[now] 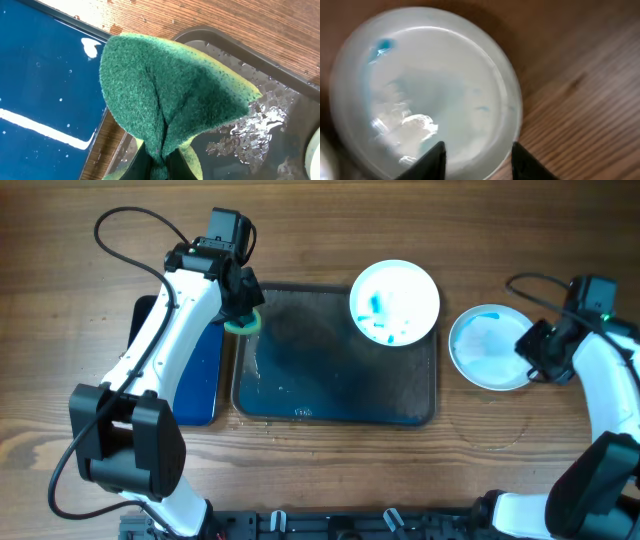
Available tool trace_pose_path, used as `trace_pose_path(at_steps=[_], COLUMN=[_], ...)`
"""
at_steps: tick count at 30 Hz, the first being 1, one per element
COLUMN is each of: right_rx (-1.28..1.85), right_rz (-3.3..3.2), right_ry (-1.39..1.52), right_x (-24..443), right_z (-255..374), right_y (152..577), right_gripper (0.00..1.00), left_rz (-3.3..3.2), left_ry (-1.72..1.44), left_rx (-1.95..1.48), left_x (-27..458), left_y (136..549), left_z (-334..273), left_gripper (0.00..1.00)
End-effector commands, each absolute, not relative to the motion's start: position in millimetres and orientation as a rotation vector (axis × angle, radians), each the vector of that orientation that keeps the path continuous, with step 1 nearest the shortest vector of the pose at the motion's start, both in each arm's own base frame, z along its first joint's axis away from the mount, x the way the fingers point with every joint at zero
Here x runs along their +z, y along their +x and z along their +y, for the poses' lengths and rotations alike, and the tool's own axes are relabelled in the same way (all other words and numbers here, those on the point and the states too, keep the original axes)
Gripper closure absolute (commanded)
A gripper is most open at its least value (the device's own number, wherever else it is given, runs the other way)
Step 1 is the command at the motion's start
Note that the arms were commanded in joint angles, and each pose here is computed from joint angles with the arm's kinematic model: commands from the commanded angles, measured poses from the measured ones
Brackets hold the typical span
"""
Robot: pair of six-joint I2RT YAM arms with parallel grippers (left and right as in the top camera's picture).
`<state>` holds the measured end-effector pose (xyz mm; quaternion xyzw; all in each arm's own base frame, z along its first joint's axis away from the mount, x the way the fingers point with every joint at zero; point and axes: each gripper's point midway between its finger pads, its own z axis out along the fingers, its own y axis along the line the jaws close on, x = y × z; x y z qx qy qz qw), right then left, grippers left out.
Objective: Clean dirty plates on tray and stack at the side
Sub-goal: 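Grip the remaining upper plate with the right gripper and pull it to center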
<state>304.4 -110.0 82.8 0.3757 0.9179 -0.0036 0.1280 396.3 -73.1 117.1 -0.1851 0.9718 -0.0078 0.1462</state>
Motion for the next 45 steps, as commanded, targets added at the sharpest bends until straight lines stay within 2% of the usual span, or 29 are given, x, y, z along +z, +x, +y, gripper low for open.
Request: trace_pose_path(at_steps=[1, 3, 4, 6, 9, 13, 16, 18, 21, 27, 29, 35, 42, 45], right_rx=[0.237, 0.313, 0.297, 0.272, 0.214, 0.125, 0.117, 0.112, 0.157, 0.196, 0.27, 0.438, 0.464, 0.544], right_rz=[2.652, 2.611, 2.589, 2.583, 2.653, 2.714, 2.71, 2.734, 2.76, 2.815, 2.845, 2.946, 3.115, 3.107], right_ry=[0.699, 0.473, 0.35, 0.212, 0.011, -0.05, -0.1, -0.118, -0.127, -0.166, -0.176, -0.005, -0.257, -0.201], right_x=[131.4, 155.4, 163.3, 161.4, 126.8, 70.9, 51.8, 39.8, 32.4, 15.4, 17.0, 46.7, 35.2, 11.9], right_z=[-74.5, -39.1, -16.4, 13.5, 47.5, 46.3, 47.5, 47.1, 52.2, 56.5, 64.8, 97.4, 173.9, 191.0], right_y=[353.8, 379.9, 395.4, 415.4, 449.0, 489.4, 498.7, 496.9, 491.3, 474.6, 464.7, 427.2, 362.4, 352.8], right_gripper=[0.51, 0.5, 0.46, 0.45, 0.39, 0.32, 0.32, 0.51, 0.7, 0.75, 0.96, 0.96, 0.96, 0.96], left_rz=[2.811, 2.811, 2.811, 2.811, 2.808, 2.808, 2.808, 2.809, 2.819, 2.82, 2.82, 2.82, 2.851, 2.89], left_ry=[-0.516, -0.516, -0.517, -0.516, -0.516, -0.516, -0.516, -0.515, -0.516, -0.517, -0.517, -0.517, -0.497, -0.445], left_rx=[-0.027, -0.027, -0.027, -0.027, -0.028, -0.028, -0.028, -0.028, -0.022, -0.021, -0.021, -0.022, -0.123, -0.111], left_x=[114.5, 114.5, 114.5, 114.5, 114.7, 114.7, 114.7, 114.6, 113.9, 113.9, 113.9, 113.8, 112.3, 100.8], left_y=[394.8, 394.8, 394.8, 394.8, 395.5, 395.5, 395.5, 395.4, 392.8, 392.6, 392.6, 392.4, 389.7, 385.8], left_z=[-72.8, -72.8, -72.8, -72.9, -73.0, -72.9, -72.9, -73.0, -72.5, -72.3, -72.2, -72.5, -87.8, -101.3], left_gripper=[0.96, 0.96, 0.96, 0.96, 0.96, 0.96, 0.96, 0.96, 0.96, 0.96, 0.96, 0.96, 0.96, 0.96])
